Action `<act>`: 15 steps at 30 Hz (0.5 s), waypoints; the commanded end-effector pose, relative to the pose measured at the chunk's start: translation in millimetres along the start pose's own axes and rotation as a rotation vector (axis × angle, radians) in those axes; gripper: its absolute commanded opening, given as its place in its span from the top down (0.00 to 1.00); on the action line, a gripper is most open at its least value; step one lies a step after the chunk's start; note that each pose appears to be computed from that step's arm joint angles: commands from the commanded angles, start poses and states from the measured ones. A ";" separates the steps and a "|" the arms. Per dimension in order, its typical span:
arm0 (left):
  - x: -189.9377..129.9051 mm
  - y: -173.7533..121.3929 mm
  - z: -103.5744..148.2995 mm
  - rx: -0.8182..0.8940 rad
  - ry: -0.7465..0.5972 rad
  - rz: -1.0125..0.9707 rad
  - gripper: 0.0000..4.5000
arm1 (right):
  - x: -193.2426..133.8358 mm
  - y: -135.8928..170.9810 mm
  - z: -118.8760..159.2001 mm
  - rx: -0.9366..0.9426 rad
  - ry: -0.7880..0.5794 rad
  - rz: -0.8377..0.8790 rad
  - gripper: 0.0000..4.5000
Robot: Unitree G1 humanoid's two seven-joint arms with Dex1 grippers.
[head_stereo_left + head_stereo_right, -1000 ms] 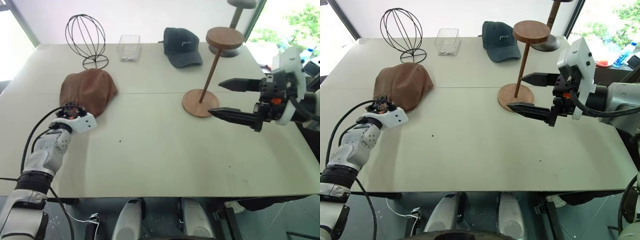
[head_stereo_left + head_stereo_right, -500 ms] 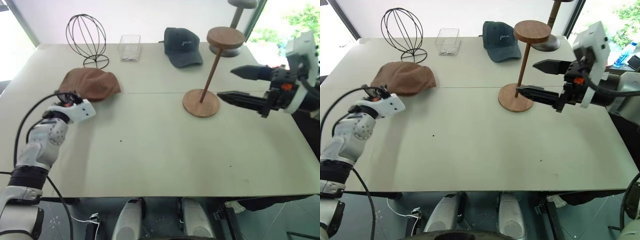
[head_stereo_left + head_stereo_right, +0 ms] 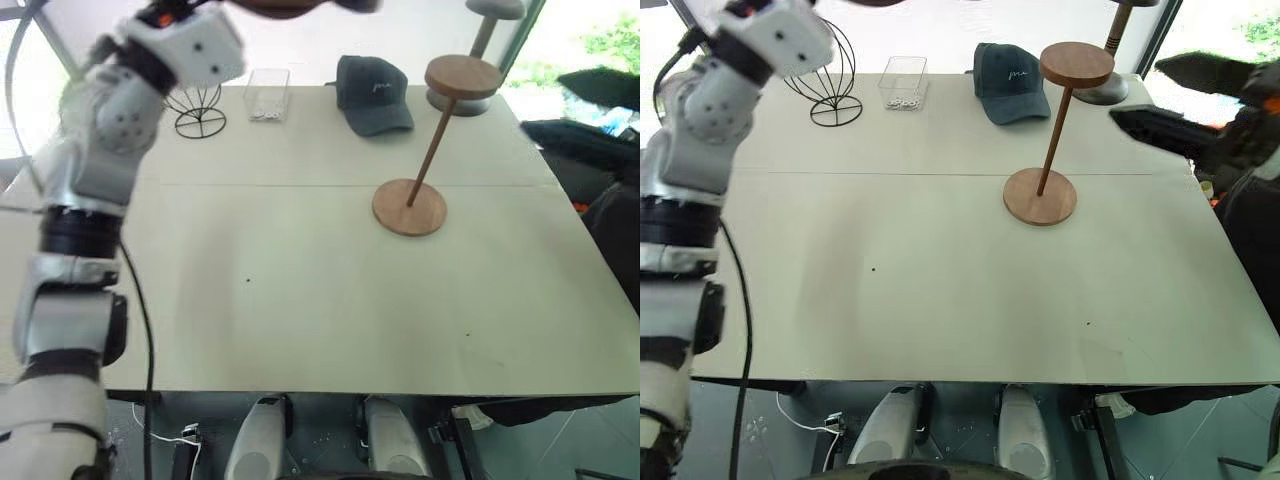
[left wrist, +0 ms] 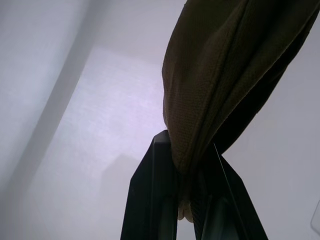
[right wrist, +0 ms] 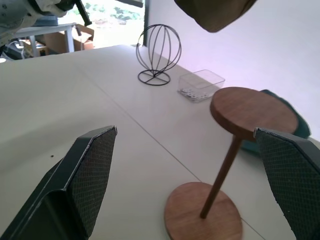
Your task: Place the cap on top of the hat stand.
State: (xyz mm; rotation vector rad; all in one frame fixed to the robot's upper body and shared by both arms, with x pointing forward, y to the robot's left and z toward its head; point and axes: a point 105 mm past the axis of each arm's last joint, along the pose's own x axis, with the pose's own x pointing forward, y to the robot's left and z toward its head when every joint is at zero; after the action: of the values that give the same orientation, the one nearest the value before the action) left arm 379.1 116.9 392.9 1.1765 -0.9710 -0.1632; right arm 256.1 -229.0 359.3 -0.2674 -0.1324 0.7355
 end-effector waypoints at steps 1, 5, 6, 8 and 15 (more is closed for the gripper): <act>18.5 10.0 28.8 -0.053 -0.123 0.043 0.99 | -17.3 -5.3 15.8 -0.037 -0.040 -0.069 0.00; 32.8 -8.6 54.0 -0.115 -0.226 0.017 0.99 | -24.2 -3.0 15.7 -0.032 -0.044 -0.094 0.00; 35.2 -13.1 57.9 -0.129 -0.241 0.014 0.99 | -25.1 -2.0 15.6 -0.028 -0.048 -0.098 0.00; 39.0 -21.1 62.6 -0.157 -0.258 0.006 0.99 | -26.0 -0.5 14.7 -0.023 -0.048 -0.106 0.00; 49.6 -73.9 64.9 -0.199 -0.231 -0.093 0.99 | -28.8 6.9 16.5 -0.016 -0.060 -0.121 0.00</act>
State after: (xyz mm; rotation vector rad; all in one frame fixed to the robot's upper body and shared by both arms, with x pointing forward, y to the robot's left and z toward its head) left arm 396.4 20.9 353.0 1.0420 -1.0176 -0.4653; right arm 237.8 -240.8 359.2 -0.2328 -0.1411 0.6354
